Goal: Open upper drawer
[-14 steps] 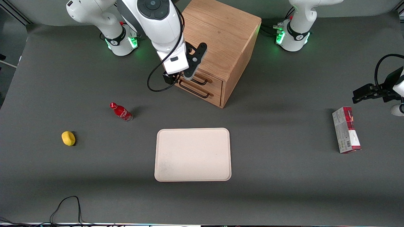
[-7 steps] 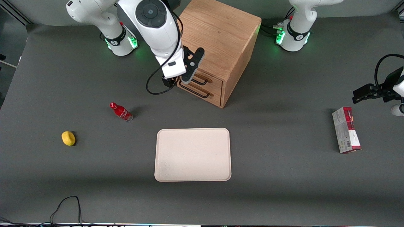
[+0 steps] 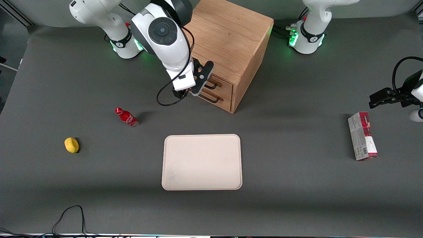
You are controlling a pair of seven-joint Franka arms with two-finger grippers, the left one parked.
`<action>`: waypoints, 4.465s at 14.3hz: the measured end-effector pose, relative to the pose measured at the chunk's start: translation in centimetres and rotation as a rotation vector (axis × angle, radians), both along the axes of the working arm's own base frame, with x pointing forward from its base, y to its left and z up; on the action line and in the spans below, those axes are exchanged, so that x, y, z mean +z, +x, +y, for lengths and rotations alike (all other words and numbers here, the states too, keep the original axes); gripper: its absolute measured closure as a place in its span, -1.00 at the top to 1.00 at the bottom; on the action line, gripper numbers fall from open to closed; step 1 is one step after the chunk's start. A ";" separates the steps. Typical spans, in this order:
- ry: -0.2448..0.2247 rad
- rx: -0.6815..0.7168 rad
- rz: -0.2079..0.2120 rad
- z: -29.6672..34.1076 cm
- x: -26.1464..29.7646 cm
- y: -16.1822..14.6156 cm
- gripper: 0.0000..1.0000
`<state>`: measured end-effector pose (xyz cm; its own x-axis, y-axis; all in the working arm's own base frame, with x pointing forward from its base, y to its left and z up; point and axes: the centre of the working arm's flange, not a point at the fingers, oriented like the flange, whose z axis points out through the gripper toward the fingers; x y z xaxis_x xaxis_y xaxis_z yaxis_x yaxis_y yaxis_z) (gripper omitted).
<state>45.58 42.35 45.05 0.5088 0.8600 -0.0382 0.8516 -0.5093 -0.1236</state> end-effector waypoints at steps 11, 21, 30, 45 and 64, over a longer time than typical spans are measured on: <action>0.007 -0.008 -0.013 -0.4 -2.7 -0.3 1.00; 0.001 -0.018 -0.011 -0.6 -4.7 0.1 1.00; 0.014 -0.058 -0.033 -3.1 -4.4 4.2 1.00; -0.001 -0.127 -0.051 -8.5 -5.1 12.8 1.00; -0.022 -0.157 -0.026 -13.6 -6.1 18.7 1.00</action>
<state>64.32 28.75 38.97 0.6379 0.7690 -0.0410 0.7642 -0.6387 -0.0899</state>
